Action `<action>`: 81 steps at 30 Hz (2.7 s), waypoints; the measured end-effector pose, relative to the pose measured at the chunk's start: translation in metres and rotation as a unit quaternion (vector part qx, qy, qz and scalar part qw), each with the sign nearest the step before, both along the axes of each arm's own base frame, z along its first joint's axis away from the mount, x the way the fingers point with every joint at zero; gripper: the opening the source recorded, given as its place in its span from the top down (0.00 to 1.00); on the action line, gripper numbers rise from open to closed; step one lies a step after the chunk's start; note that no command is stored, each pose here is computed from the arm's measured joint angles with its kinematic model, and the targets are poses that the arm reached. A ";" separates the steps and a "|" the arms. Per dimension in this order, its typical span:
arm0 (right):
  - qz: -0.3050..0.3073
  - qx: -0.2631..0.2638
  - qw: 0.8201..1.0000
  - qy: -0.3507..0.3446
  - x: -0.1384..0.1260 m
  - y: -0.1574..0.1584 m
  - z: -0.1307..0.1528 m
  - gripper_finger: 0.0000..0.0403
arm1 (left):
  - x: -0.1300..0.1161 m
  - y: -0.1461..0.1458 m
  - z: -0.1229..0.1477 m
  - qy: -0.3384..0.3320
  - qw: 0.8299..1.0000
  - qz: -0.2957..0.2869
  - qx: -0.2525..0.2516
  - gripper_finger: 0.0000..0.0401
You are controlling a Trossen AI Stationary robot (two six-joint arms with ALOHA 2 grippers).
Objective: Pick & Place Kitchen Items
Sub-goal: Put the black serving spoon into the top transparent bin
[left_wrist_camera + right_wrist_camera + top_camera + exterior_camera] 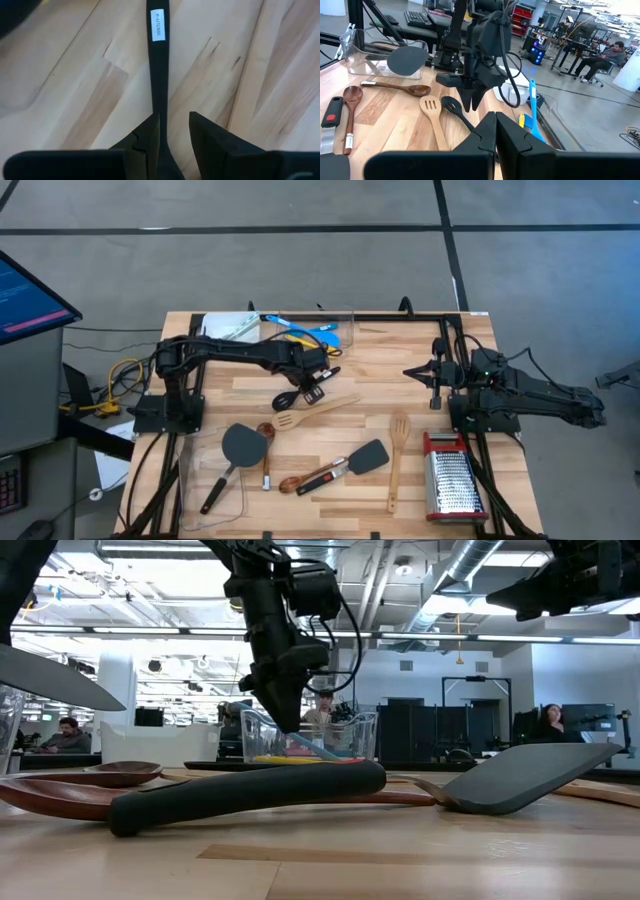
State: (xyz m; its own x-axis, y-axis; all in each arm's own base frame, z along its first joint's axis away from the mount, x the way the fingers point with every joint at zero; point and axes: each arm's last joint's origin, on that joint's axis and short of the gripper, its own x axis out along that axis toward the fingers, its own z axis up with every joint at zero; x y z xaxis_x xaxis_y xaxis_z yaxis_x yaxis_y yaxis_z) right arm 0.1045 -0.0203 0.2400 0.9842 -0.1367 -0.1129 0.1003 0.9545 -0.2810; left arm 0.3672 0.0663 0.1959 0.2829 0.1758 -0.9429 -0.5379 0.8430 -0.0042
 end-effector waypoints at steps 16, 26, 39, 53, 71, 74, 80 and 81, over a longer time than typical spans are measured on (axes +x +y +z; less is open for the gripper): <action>0.000 0.009 1.000 0.006 0.000 0.000 -0.001 1.00 | -0.005 0.002 -0.010 0.015 1.000 -0.026 0.006 0.77; 0.000 0.011 1.000 0.007 0.000 0.000 -0.002 1.00 | -0.022 0.003 -0.043 0.033 0.999 -0.021 0.002 0.77; 0.000 0.011 1.000 0.007 0.000 0.000 -0.002 1.00 | -0.034 0.001 -0.071 -0.014 0.999 -0.028 -0.038 0.77; 0.000 0.011 1.000 0.007 0.000 0.000 -0.002 1.00 | -0.038 0.000 -0.074 -0.019 0.999 -0.020 -0.033 0.96; 0.000 0.010 1.000 0.007 0.000 0.000 -0.002 1.00 | -0.059 -0.038 0.033 -0.177 0.981 -0.051 0.055 0.96; 0.000 0.011 1.000 0.008 0.000 0.000 -0.002 1.00 | -0.069 -0.045 0.054 -0.207 0.973 -0.053 0.085 0.96; 0.000 0.010 1.000 0.007 0.000 0.000 -0.002 1.00 | -0.088 -0.058 0.087 -0.259 0.956 -0.044 0.133 0.96; 0.000 0.010 1.000 0.007 0.000 0.000 -0.002 1.00 | -0.090 -0.060 0.090 -0.265 0.953 -0.043 0.138 0.96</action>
